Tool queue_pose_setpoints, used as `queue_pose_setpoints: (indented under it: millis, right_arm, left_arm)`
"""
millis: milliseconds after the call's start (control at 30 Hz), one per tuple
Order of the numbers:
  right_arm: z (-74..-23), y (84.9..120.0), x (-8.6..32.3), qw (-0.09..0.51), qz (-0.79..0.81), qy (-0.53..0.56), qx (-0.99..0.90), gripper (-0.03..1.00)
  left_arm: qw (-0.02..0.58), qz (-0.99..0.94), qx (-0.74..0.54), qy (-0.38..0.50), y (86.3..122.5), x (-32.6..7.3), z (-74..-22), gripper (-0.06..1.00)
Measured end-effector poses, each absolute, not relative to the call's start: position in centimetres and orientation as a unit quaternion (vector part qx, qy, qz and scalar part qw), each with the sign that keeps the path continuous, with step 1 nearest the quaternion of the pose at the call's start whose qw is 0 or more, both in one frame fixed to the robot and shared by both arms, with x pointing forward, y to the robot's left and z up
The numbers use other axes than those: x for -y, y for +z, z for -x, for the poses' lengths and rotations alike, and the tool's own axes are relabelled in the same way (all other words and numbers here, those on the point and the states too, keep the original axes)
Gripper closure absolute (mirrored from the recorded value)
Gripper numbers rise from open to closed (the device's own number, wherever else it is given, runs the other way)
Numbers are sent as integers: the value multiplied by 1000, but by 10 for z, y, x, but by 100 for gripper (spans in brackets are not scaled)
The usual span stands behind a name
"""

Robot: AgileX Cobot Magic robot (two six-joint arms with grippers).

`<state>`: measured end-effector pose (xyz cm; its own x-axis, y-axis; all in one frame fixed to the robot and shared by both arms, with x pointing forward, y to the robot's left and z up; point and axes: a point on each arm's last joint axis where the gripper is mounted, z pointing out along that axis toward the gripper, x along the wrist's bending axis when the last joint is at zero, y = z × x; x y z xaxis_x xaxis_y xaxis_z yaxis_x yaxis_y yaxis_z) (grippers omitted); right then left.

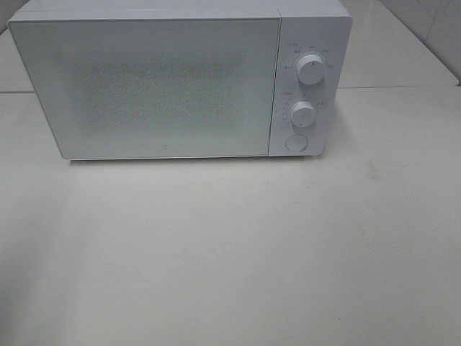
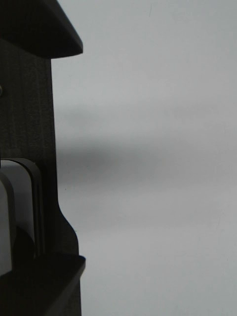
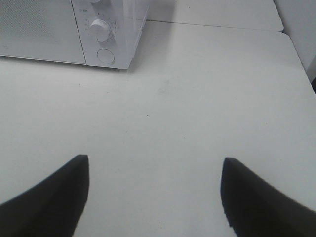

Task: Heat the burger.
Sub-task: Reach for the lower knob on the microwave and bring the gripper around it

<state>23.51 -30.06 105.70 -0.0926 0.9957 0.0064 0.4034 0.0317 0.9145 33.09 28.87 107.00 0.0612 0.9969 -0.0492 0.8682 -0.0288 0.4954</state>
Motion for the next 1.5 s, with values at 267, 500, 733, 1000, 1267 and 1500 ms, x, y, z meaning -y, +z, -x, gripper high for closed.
queue_pose_setpoints:
  millis: [267,500,733,1000,1267,1500]
  right_arm:
    - [-235,1057,301,366,-566,405,-618,23]
    - [-235,1057,301,366,-566,405,-618,23]
    - [-235,1057,301,366,-566,405,-618,23]
    - [-235,1057,301,366,-566,405,-618,23]
    - [-235,1057,301,366,-566,405,-618,23]
    - [-235,1057,301,366,-566,405,-618,23]
  left_arm:
    - [257,-684,-652,202,1063,-293,-299,-4]
    - [309,-666,-634,244,1053,-296,-274,-4]
    - [355,-646,-615,280,1056,-298,-256,-4]
    - [375,-620,-617,307,1057,-299,-244,-4]
    - [385,-568,-635,356,1057,-300,-230,-4]
    - [384,-567,-635,357,1057,-300,-230,-4]
